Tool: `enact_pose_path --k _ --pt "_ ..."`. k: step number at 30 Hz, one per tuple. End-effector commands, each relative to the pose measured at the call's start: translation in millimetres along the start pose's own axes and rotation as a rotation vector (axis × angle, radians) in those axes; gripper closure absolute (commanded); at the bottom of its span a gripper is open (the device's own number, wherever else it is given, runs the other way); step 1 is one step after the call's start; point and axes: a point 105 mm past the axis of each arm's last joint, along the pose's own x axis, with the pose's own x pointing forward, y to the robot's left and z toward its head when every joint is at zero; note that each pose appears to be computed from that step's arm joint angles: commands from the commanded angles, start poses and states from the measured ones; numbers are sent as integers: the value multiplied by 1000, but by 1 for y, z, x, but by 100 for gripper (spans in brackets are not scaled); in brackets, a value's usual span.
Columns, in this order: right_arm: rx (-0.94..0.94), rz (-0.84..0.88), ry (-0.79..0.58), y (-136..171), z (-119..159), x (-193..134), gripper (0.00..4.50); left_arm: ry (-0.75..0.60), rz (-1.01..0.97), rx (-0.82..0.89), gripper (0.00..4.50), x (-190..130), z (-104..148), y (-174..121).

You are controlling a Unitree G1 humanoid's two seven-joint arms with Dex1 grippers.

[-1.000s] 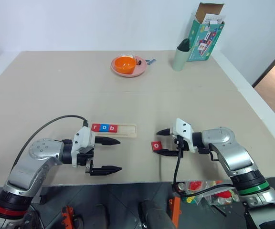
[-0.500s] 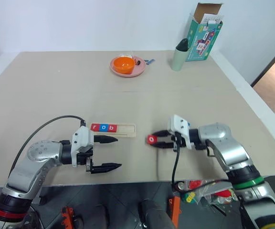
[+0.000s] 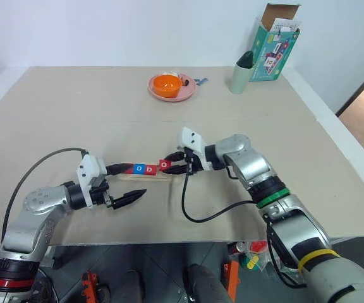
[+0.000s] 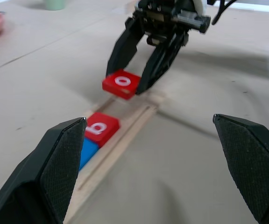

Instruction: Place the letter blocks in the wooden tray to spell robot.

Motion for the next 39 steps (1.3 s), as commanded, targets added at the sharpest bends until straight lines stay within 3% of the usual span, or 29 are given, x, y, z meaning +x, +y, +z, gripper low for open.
enact_pose_path --k 1,31,33,39 --pt "-54 14 -1 -4 10 2 333 -20 31 49 0 -4 9 1" --pt "-31 6 20 -11 -1 14 333 -9 46 71 0 -6 5 -5" --pt "-26 5 15 -11 0 14 227 -8 46 71 0 -6 4 -4" --pt "-17 -3 -5 -13 2 14 23 -4 48 71 0 -6 3 -4"
